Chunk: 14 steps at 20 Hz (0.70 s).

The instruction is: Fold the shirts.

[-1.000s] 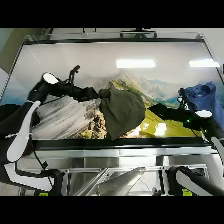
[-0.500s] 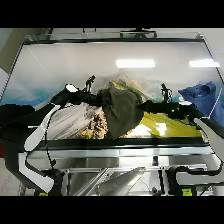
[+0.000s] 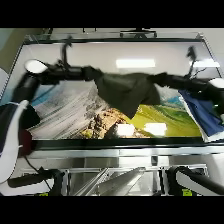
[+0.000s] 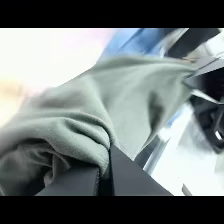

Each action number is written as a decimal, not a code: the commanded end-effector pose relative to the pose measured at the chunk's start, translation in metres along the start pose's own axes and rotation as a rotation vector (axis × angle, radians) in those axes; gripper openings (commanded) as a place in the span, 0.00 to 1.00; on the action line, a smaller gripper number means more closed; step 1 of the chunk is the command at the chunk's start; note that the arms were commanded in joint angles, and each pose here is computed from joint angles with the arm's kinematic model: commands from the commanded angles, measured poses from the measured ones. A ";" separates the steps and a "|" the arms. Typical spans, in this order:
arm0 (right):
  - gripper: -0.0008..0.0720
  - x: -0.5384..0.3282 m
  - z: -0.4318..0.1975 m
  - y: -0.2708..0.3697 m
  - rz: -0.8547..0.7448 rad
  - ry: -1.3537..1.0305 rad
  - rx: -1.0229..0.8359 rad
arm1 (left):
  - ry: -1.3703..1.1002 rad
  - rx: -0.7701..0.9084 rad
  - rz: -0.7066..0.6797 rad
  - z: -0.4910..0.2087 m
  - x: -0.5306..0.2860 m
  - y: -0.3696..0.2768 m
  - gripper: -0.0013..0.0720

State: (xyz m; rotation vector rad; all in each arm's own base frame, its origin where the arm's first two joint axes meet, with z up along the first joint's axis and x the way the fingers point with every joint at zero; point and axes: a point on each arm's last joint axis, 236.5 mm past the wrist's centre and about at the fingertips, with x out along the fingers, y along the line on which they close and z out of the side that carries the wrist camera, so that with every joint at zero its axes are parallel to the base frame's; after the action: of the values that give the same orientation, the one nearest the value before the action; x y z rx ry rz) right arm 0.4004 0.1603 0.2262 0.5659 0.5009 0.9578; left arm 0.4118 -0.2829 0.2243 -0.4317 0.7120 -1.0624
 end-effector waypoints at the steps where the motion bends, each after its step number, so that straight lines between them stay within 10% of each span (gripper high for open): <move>1: 0.04 -0.047 0.079 0.140 0.050 -0.182 -0.346 | -0.196 0.282 -0.057 0.070 -0.081 -0.132 0.03; 6: 0.04 -0.071 0.101 0.179 -0.070 -0.233 -0.510 | -0.196 0.383 0.089 0.067 -0.117 -0.160 0.03; 12: 0.04 0.011 0.025 0.051 -0.136 0.167 -0.309 | 0.079 0.118 0.189 -0.016 -0.048 -0.035 0.04; 13: 0.07 0.030 0.004 0.028 -0.127 0.229 -0.232 | 0.129 0.051 0.204 -0.035 -0.036 -0.006 0.04; 14: 0.34 0.052 -0.020 0.002 -0.122 0.294 -0.152 | 0.182 -0.013 0.219 -0.055 -0.026 0.024 0.06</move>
State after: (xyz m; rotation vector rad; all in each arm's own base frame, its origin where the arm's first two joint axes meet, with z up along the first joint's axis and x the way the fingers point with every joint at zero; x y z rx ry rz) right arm 0.3907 0.1869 0.2928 0.2236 0.4637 0.9384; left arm 0.3679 -0.2556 0.2620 -0.2276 0.7079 -0.9537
